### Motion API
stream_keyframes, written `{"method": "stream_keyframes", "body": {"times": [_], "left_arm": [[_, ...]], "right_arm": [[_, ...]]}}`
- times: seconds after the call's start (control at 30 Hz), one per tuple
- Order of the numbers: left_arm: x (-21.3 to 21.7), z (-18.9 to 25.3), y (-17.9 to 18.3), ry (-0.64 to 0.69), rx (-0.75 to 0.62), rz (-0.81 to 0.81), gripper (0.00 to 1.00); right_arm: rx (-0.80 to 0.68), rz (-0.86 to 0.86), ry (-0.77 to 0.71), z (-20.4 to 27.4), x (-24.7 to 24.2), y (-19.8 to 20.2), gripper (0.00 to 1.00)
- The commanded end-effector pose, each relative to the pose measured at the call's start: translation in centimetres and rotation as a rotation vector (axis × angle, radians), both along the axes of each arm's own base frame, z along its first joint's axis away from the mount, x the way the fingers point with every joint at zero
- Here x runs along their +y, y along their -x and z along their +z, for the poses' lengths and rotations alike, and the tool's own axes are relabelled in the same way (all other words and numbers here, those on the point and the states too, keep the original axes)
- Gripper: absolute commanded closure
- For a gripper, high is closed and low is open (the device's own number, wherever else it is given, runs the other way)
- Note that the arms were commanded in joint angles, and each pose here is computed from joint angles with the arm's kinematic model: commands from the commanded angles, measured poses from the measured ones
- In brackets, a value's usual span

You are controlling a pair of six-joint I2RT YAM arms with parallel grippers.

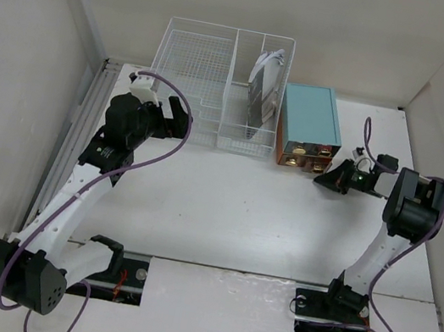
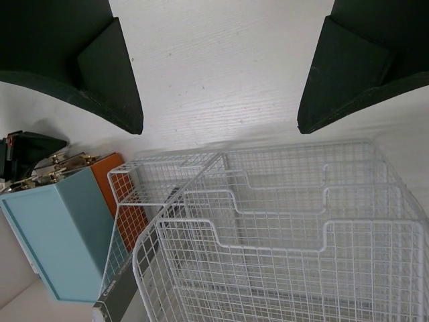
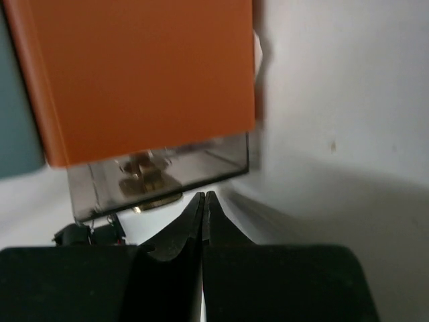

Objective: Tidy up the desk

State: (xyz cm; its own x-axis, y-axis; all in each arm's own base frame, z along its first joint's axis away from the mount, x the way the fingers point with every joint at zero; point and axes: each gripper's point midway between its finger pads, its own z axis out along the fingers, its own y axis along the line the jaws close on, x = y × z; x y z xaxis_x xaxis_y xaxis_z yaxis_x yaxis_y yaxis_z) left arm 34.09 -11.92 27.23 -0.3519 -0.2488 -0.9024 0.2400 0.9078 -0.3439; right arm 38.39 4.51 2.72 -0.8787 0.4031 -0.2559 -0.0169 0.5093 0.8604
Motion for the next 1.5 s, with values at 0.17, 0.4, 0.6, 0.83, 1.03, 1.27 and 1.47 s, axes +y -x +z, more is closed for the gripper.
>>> {"method": "stream_keyframes", "body": {"times": [0.17,0.4,0.6,0.83,1.03,1.27,1.47], "left_arm": [[-0.2,1.1,-0.6,-0.002,-0.055,-0.016,0.0],[-0.1,1.1,-0.7,-0.005,-0.056,-0.007,0.0],[-0.1,1.1,-0.7,-0.005,-0.056,-0.007,0.0],[-0.1,1.1,-0.7,-0.005,-0.056,-0.007,0.0],[-0.1,1.1,-0.7,-0.005,-0.056,-0.007,0.0],[0.0,1.4,-0.5,-0.002,-0.065,-0.007,0.0],[-1.3,1.8,-0.2,0.025,-0.068,-0.076,0.0]], "right_arm": [[-0.145,-0.034,-0.026,2.6,0.3,-5.6,1.0],[-0.163,-0.049,-0.035,3.2,0.0,-6.9,1.0],[-0.114,-0.021,-0.072,2.7,1.3,-4.5,1.0],[-0.04,-0.02,-0.01,1.8,1.2,-2.6,1.0],[0.002,-0.029,0.015,1.8,0.2,-1.1,1.0],[0.009,0.023,0.109,2.8,-0.9,1.7,1.0],[-0.13,0.108,0.275,7.1,-2.1,3.2,1.0]]}}
